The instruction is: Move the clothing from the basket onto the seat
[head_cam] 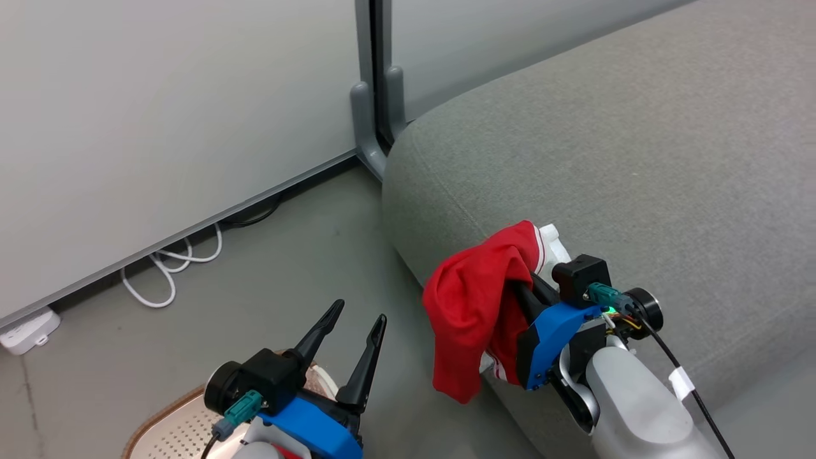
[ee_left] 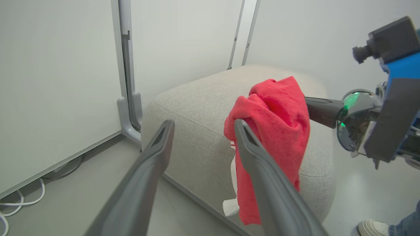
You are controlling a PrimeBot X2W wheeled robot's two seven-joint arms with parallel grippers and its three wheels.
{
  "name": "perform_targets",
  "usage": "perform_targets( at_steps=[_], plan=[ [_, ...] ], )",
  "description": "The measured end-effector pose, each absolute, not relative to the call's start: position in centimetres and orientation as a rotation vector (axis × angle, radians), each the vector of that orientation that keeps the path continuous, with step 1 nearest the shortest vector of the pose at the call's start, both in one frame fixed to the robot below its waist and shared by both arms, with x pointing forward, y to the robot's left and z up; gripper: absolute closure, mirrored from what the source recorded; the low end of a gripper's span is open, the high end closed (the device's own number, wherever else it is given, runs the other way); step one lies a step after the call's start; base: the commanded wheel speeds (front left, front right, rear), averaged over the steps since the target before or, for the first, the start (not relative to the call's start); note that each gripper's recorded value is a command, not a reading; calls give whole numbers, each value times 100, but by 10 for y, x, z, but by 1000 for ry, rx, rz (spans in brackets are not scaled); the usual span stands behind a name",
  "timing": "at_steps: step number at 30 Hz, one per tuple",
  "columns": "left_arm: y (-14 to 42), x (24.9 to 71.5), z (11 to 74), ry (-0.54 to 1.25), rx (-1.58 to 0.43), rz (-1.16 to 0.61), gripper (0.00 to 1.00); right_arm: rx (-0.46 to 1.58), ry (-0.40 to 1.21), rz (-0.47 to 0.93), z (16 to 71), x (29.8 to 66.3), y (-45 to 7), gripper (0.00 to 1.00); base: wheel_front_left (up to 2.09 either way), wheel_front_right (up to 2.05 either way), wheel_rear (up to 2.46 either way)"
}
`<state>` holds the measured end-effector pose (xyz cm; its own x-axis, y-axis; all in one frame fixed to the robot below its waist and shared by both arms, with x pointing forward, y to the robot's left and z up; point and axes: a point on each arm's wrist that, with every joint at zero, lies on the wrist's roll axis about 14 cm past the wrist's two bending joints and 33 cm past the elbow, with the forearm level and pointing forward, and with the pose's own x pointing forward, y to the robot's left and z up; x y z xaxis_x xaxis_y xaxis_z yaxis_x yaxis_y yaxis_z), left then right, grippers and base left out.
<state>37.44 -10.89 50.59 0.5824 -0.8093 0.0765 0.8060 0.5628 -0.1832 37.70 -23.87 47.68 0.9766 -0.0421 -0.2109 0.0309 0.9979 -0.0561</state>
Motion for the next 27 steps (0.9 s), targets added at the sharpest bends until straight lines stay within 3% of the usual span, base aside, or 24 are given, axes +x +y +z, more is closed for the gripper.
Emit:
perform_targets(
  at_steps=[12, 27],
  plan=[
    [-139, 366, 504, 31, -216, -1044, 0, -41, 229, -122, 472, 357, -266, 100, 0, 0, 0],
    [-127, 373, 494, 50, -213, -1019, 0, -6, 227, -162, 474, 375, -279, 100, 0, 0, 0]
  ],
)
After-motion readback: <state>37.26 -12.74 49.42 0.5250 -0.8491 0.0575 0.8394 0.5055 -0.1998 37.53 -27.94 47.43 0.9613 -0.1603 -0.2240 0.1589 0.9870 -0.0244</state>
